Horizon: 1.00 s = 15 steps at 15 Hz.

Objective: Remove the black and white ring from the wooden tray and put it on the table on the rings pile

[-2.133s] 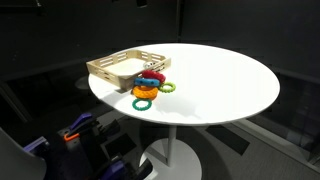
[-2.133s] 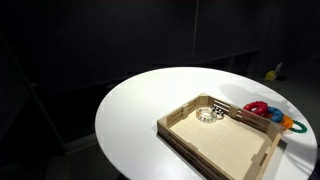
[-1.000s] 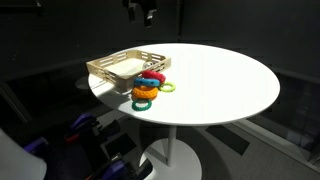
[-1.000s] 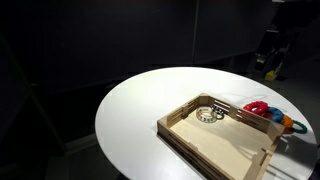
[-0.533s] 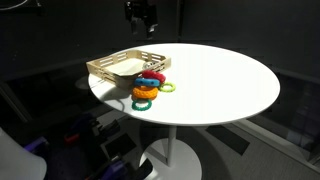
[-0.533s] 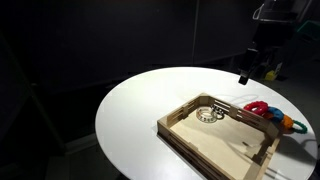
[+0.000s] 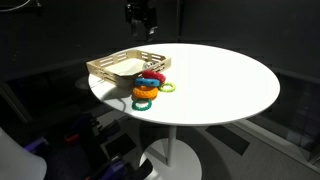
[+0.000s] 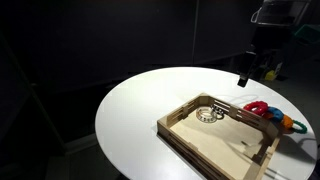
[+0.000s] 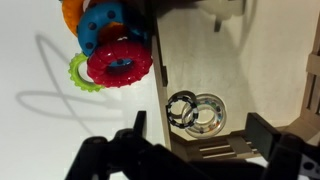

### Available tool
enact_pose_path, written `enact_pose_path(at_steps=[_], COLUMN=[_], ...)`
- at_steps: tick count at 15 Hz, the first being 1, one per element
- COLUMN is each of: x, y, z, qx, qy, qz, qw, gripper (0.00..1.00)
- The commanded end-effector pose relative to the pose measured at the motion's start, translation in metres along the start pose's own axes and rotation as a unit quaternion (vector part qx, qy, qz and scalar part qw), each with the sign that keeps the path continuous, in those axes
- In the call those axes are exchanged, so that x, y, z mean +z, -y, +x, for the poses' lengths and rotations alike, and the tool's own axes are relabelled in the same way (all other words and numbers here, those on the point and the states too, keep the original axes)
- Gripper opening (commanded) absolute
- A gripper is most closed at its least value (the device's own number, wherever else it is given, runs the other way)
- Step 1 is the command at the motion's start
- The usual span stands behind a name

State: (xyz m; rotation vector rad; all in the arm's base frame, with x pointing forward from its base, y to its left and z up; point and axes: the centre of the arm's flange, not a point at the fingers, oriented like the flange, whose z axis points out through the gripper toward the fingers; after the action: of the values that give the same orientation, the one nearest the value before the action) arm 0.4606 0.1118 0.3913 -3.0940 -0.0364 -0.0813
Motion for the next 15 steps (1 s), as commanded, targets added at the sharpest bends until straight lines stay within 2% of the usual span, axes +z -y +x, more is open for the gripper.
enact_pose_path(at_steps=[1,7,15], x=[0.01,0.047,0.098], y=[0.009,0.03,0.03], z=[0.012,0.024,0.028], qx=[0.001,-0.012,-0.015], qy=[-0.009,-0.031,-0.033], qz=[0.004,0.015,0.02], qw=[1.0,0.9993,0.9991], gripper=[1.0,1.0,1.0])
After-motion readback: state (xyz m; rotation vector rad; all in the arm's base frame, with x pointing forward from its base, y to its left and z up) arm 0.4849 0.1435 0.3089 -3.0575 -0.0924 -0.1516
